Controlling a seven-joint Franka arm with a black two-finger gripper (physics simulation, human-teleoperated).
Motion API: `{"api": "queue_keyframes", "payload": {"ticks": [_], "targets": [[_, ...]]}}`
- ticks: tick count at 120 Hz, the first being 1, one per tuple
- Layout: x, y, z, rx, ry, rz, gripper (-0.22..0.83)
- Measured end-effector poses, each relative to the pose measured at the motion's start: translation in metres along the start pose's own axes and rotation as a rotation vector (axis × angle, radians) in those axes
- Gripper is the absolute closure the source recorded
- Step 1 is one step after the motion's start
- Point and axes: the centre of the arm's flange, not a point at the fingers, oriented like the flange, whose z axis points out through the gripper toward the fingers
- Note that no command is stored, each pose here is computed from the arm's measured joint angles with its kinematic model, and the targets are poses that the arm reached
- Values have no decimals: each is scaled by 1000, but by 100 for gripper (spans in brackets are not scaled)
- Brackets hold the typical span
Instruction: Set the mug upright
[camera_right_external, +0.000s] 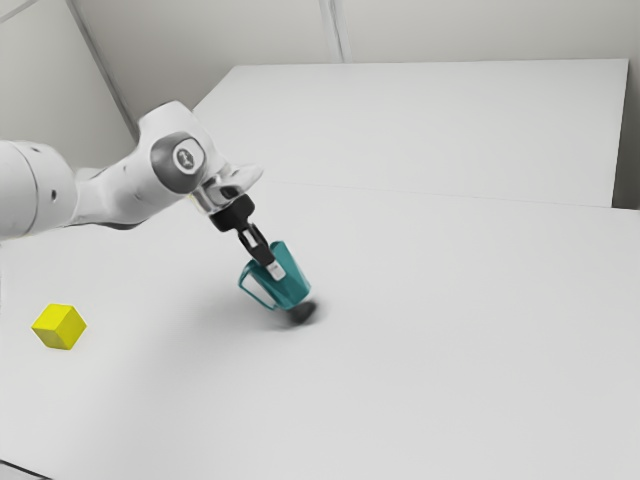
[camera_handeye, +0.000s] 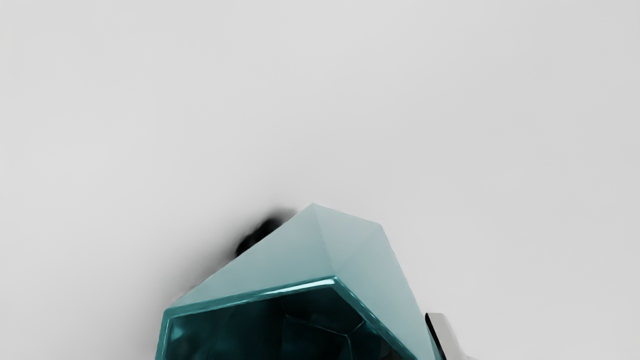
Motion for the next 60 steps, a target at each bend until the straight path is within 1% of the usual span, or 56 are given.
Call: {"api": "queue_keyframes", "payload": {"ticks": [6,13,24,37,60], "targets": [[8,16,-2,87,-68,29,78],[13,29,-2,171,-126,38,78],[11,36,4,264,-175,9,78],[4,40,10,334,-179,-54,78],[-6,47,15,402,-143,-171,78]]}}
